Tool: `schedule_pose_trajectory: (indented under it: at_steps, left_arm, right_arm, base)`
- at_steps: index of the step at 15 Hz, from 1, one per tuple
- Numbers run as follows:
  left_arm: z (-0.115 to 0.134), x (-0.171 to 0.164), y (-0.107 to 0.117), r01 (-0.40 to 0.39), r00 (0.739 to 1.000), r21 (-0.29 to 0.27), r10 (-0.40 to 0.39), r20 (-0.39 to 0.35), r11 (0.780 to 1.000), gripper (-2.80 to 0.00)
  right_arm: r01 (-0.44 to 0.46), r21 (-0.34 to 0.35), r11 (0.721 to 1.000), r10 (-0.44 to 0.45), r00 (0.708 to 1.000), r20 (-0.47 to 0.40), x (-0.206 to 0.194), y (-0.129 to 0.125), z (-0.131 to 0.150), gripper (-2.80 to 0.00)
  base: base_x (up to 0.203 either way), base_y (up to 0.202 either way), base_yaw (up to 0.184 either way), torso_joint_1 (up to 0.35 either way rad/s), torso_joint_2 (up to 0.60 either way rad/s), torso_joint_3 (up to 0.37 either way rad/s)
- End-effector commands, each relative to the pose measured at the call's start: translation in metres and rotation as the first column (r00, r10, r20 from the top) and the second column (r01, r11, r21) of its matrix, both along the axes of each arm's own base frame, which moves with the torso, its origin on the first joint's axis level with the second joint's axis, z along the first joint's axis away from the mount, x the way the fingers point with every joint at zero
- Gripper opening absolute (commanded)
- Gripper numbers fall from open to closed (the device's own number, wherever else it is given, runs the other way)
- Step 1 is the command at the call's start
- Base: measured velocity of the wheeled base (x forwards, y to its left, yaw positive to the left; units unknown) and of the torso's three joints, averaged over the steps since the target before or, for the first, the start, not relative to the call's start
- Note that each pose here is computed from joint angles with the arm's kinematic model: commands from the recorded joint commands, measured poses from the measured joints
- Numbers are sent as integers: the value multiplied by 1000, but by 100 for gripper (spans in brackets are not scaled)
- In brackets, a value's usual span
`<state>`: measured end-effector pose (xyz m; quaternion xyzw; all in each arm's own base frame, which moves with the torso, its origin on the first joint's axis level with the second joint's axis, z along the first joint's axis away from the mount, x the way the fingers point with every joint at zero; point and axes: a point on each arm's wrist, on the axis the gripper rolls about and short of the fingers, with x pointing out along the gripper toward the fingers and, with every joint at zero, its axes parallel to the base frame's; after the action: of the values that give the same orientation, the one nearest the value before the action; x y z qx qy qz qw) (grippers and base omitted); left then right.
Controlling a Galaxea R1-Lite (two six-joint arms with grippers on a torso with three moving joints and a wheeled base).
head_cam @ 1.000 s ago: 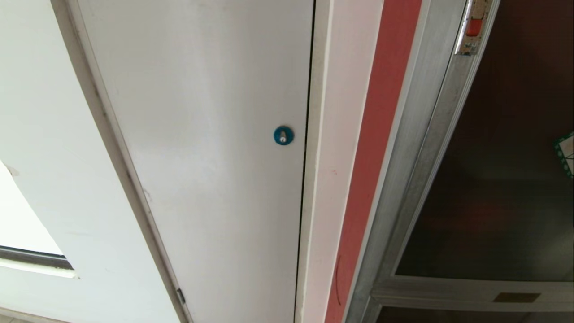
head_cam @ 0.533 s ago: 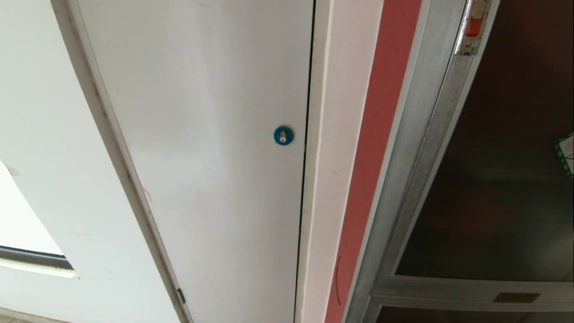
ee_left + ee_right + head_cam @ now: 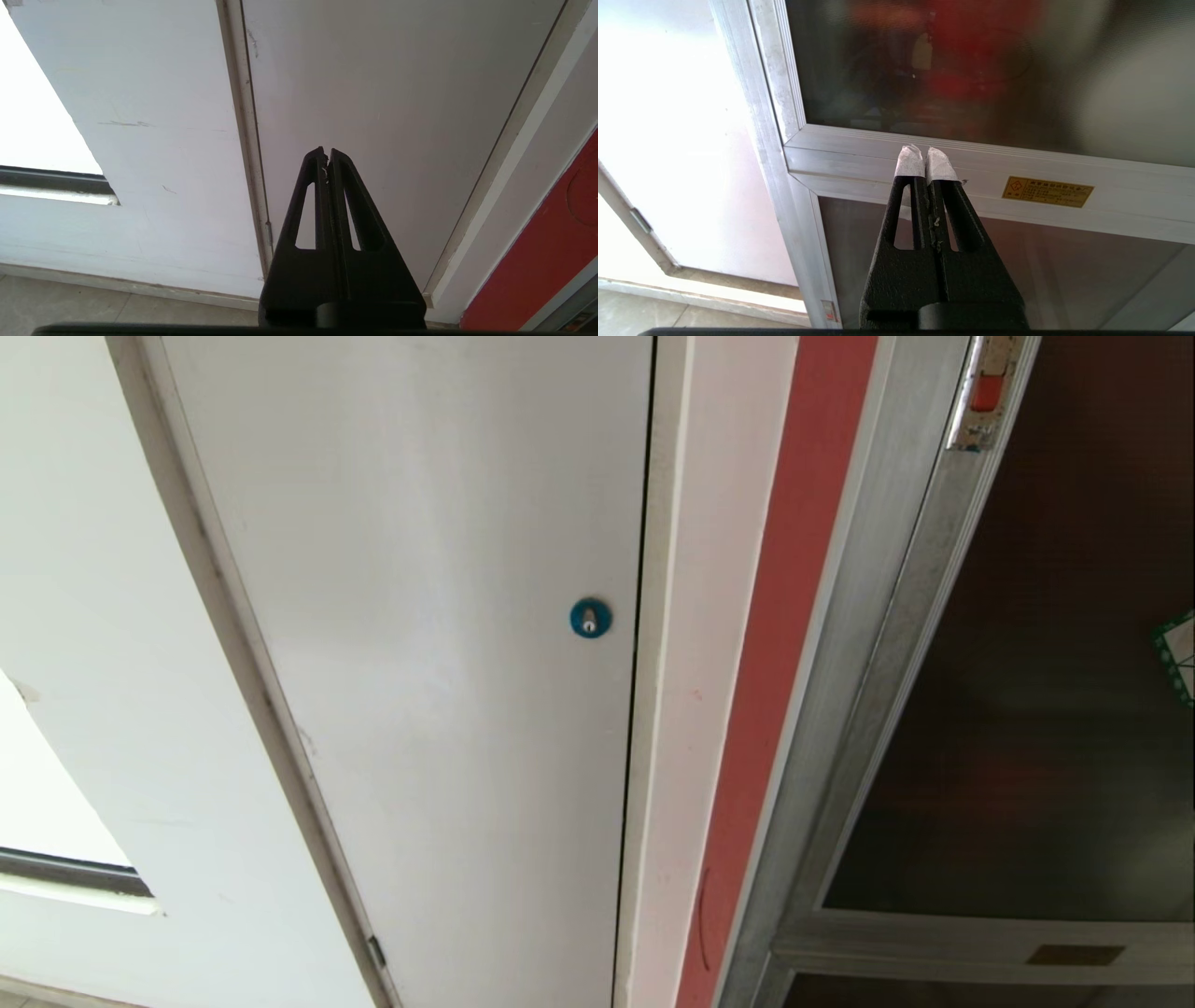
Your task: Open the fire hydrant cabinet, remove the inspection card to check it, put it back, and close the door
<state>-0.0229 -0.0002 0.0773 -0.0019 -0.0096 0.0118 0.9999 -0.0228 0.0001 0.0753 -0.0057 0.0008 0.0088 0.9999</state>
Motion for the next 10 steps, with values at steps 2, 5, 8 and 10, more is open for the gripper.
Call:
schedule_pose_trajectory:
  at_steps: [2,5,8,10]
  left_arm:
    - [-2,1,0,-1,1000,-1,1,-7,1000,-280]
    - [-2,1,0,-1,1000,-1,1,-7,1000,-280]
    - [-2,1,0,-1,1000,-1,1,-7,1000,-280]
    - [-2,1,0,-1,1000,-1,1,-7,1000,-280]
  right_arm:
    - [-1,-1,1000,1,1000,2,0,0,0,-280]
    - [-1,-1,1000,1,1000,2,0,0,0,-280]
    - [-1,-1,1000,1,1000,2,0,0,0,-280]
    - [-1,-1,1000,1,1000,2,0,0,0,-280]
  base:
    - [0,0,0,0,0,0]
    - [0,0,0,0,0,0]
    - [0,0,0,0,0,0]
    - [0,0,0,0,0,0]
